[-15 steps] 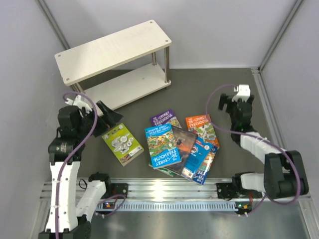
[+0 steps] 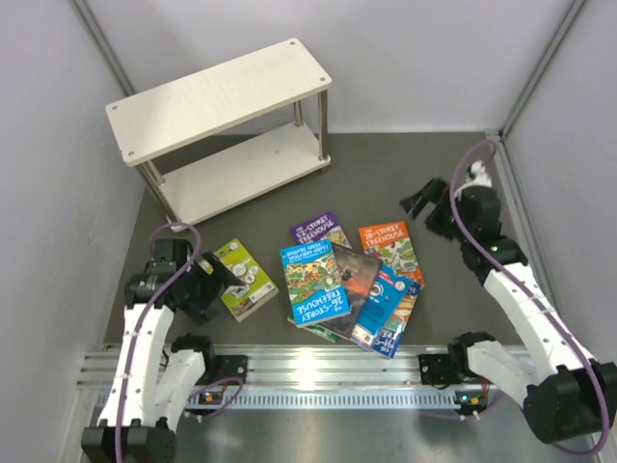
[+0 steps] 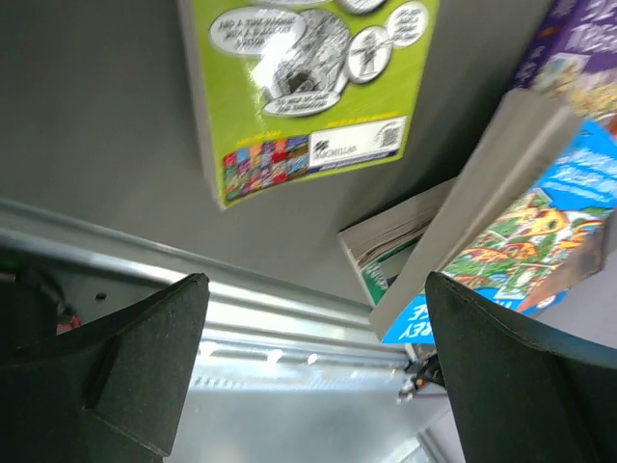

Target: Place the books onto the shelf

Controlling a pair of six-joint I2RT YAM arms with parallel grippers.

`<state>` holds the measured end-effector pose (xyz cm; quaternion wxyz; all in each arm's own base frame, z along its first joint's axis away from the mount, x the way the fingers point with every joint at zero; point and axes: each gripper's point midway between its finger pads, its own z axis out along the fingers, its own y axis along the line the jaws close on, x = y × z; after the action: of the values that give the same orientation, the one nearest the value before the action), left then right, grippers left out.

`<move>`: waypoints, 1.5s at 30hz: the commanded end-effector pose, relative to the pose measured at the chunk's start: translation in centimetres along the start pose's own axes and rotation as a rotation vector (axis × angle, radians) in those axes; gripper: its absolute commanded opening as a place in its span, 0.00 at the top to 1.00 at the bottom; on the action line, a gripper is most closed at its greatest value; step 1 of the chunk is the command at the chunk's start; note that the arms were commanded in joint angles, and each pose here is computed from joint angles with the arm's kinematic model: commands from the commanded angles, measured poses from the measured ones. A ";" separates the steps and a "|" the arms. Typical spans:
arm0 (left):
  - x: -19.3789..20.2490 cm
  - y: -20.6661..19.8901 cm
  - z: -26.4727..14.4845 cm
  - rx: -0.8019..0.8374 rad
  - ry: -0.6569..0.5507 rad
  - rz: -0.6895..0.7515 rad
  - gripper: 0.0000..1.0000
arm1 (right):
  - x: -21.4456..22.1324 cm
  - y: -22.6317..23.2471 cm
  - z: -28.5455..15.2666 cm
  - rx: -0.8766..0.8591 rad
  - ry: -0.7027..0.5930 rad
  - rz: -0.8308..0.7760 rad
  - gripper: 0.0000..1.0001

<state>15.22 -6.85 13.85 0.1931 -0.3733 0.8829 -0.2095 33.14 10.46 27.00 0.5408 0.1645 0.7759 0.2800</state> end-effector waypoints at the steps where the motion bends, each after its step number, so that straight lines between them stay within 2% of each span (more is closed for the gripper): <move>1: 0.9 -0.7 -0.7 0.011 0.077 0.009 0.01 | 10.2 -4.6 -3.1 0.170 0.376 0.171 0.00; 5: 0.3 -1.5 -1.4 0.038 0.048 0.048 0.01 | 14.1 -3.0 -4.9 0.049 0.577 0.151 0.00; 9: 1.8 -3.0 -0.8 0.156 0.129 0.045 0.01 | 14.8 -0.9 -5.8 -0.032 0.597 0.085 0.00; 13: 1.7 -5.5 0.0 0.302 0.138 0.051 0.01 | 14.3 0.6 -6.1 -0.074 0.586 0.055 0.00; 15: 2.6 -6.3 0.6 0.273 0.179 0.102 0.01 | 14.0 1.1 -5.9 -0.087 0.585 0.047 0.00; 16: 2.1 -6.3 1.5 0.227 0.147 0.126 0.01 | 14.3 1.2 -5.8 -0.084 0.600 0.042 0.00; 18: 3.3 -8.3 2.4 0.181 0.169 0.234 0.01 | 14.1 1.7 -5.5 -0.096 0.605 0.027 0.00; 19: 2.7 -8.6 3.0 0.134 0.117 0.274 0.01 | 14.2 1.7 -5.2 -0.092 0.613 0.024 0.00; 20: 3.8 -9.3 3.3 0.117 0.124 0.347 0.01 | 13.8 2.3 -5.1 -0.104 0.608 0.012 0.00; 23: 4.0 -11.0 5.0 0.052 0.084 0.432 0.01 | 13.3 2.9 -4.8 -0.111 0.610 -0.008 0.00; 27: 4.8 -10.9 7.9 0.041 0.094 0.455 0.01 | 13.1 3.1 -4.8 -0.110 0.613 -0.022 0.00; 40: 6.2 -11.0 12.5 0.104 0.104 0.469 0.02 | 13.5 1.5 -6.5 -0.062 0.613 -0.047 0.00; 45: 7.7 -11.6 14.1 0.178 0.155 0.433 0.14 | 13.7 0.8 -6.8 -0.036 0.617 -0.061 0.00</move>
<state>23.30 -20.99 7.00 0.1936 -0.1440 0.9452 -0.2198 22.22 17.24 18.68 0.2803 0.0515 0.9023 0.3234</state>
